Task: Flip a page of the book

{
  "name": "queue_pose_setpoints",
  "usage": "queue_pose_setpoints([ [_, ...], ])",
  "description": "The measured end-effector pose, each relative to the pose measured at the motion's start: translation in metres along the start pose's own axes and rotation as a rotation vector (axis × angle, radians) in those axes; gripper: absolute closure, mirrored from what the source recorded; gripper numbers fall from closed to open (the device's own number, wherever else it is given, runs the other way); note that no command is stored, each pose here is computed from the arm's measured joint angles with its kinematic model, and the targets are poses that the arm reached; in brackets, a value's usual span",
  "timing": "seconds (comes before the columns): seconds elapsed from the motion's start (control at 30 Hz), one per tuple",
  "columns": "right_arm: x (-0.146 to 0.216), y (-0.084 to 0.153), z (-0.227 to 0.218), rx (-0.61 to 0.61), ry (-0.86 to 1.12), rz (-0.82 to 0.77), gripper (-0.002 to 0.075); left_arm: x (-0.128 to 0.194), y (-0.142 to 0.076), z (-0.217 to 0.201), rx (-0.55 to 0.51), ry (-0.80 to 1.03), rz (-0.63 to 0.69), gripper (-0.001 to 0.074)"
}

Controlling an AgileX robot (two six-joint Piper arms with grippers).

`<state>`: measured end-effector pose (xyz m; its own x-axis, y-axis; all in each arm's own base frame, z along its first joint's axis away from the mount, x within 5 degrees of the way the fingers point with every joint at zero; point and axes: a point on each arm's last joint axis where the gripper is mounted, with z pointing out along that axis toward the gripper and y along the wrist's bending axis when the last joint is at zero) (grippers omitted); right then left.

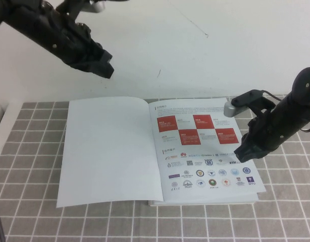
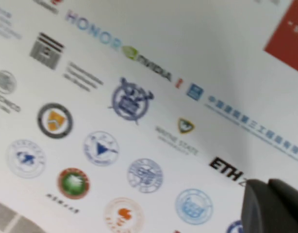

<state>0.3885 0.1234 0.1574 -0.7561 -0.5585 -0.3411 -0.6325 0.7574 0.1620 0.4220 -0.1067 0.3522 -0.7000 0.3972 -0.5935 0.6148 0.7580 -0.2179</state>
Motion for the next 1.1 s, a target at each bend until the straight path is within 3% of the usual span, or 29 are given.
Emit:
queue_pose_setpoints([
  [0.33,-0.005,0.008,-0.034,0.028,-0.056,-0.005,0.0727,-0.004,-0.030,-0.058,-0.030,-0.074,0.064,0.0739],
  [0.5,-0.007,0.015,-0.113,0.128,-0.221,-0.037,0.0727,-0.003,-0.056,-0.106,-0.062,-0.164,0.115,0.0739],
  [0.67,0.006,0.046,-0.209,0.240,-0.429,-0.102,0.0727,0.012,-0.093,-0.164,-0.099,-0.268,0.173,0.0739],
  [0.9,0.077,0.116,-0.318,0.389,-0.730,-0.201,0.0727,0.064,-0.137,-0.215,-0.126,-0.339,0.201,0.0739],
  [1.1,0.165,0.163,-0.336,0.461,-0.933,-0.190,0.0727,0.118,-0.156,-0.220,-0.174,-0.433,0.174,0.0739],
])
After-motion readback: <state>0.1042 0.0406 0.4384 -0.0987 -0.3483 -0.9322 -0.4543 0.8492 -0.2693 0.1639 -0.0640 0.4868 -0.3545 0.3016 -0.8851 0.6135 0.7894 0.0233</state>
